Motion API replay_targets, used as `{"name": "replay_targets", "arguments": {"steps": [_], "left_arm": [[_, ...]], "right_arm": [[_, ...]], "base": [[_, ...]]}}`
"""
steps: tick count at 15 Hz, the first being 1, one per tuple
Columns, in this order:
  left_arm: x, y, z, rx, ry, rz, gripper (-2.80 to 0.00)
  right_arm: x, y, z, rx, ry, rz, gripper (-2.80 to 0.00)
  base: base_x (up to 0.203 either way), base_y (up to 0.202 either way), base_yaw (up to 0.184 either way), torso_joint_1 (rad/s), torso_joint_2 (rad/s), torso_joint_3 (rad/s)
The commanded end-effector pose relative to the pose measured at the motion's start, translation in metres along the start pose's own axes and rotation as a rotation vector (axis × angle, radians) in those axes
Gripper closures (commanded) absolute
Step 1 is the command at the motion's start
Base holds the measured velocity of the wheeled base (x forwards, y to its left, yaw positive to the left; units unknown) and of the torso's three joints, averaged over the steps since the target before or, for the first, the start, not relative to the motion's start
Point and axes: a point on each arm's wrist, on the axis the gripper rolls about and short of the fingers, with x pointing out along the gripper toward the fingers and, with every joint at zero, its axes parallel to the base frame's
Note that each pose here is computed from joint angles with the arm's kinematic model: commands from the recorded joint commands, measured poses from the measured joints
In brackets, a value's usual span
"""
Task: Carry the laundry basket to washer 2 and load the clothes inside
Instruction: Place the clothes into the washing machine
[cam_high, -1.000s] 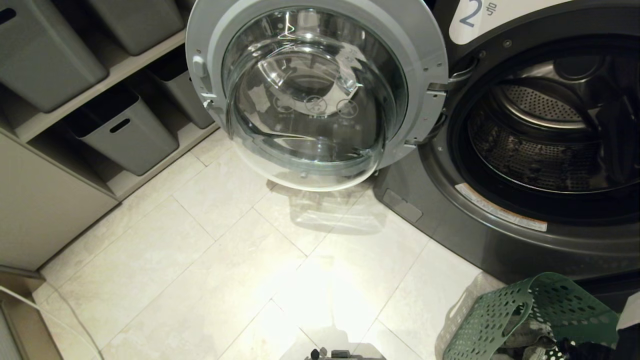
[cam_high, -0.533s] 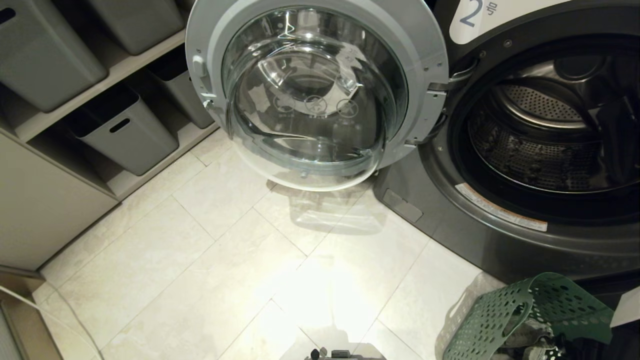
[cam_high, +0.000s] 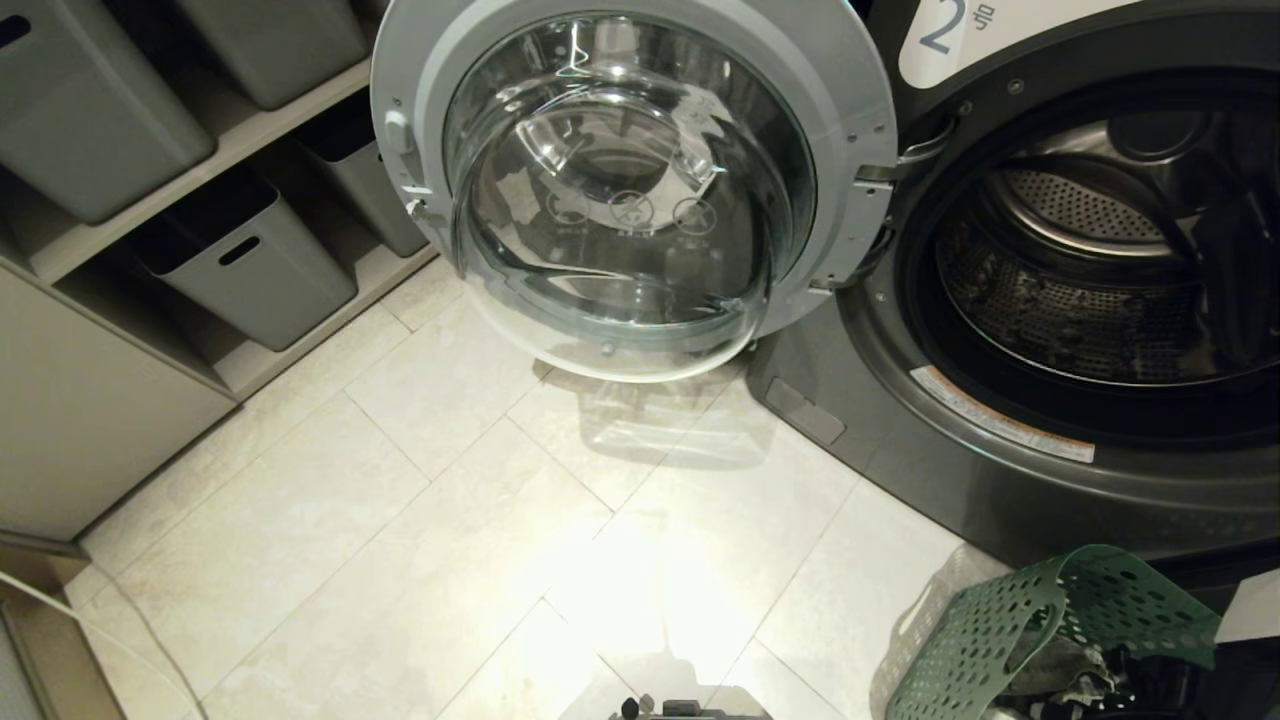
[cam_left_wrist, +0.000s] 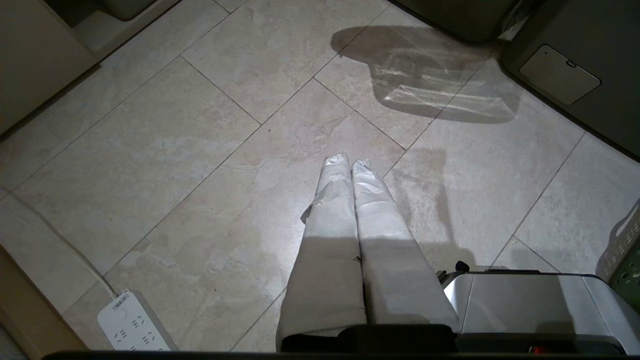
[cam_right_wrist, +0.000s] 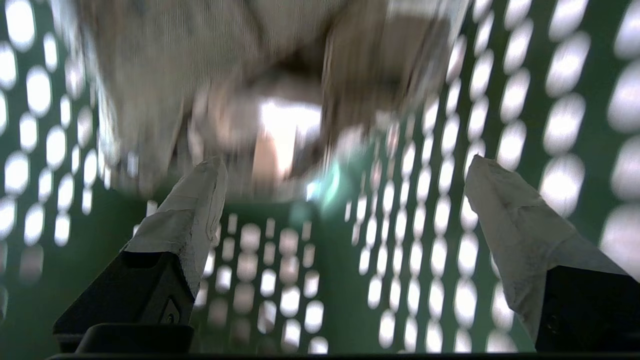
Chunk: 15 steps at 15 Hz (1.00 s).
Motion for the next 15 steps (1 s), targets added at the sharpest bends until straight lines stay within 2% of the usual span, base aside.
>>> {"name": "replay_targets", "arguments": {"steps": [1, 4, 10, 15], "left_arm": [[0.000, 0.000, 0.000, -0.001, 0.003, 0.000, 0.00], [0.000, 0.000, 0.000, -0.001, 0.001, 0.000, 0.00], [0.000, 0.000, 0.000, -0.001, 0.003, 0.000, 0.00], [0.000, 0.000, 0.000, -0.001, 0.002, 0.001, 0.00]], "right_arm": [[0.019, -0.004, 0.010, -0.006, -0.043, -0.001, -2.80], [0.031, -0.007, 0.028, -0.011, -0.058, 0.000, -2.80], [0.043, -0.008, 0.058, -0.027, -0.156, 0.012, -2.80], [0.046, -0.010, 0.067, -0.038, -0.190, 0.004, -2.80]], "base": [[0.000, 0.000, 0.000, 0.000, 0.00, 0.000], [0.000, 0.000, 0.000, 0.000, 0.00, 0.000], [0.000, 0.000, 0.000, 0.000, 0.00, 0.000], [0.000, 0.000, 0.000, 0.000, 0.00, 0.000]]}}
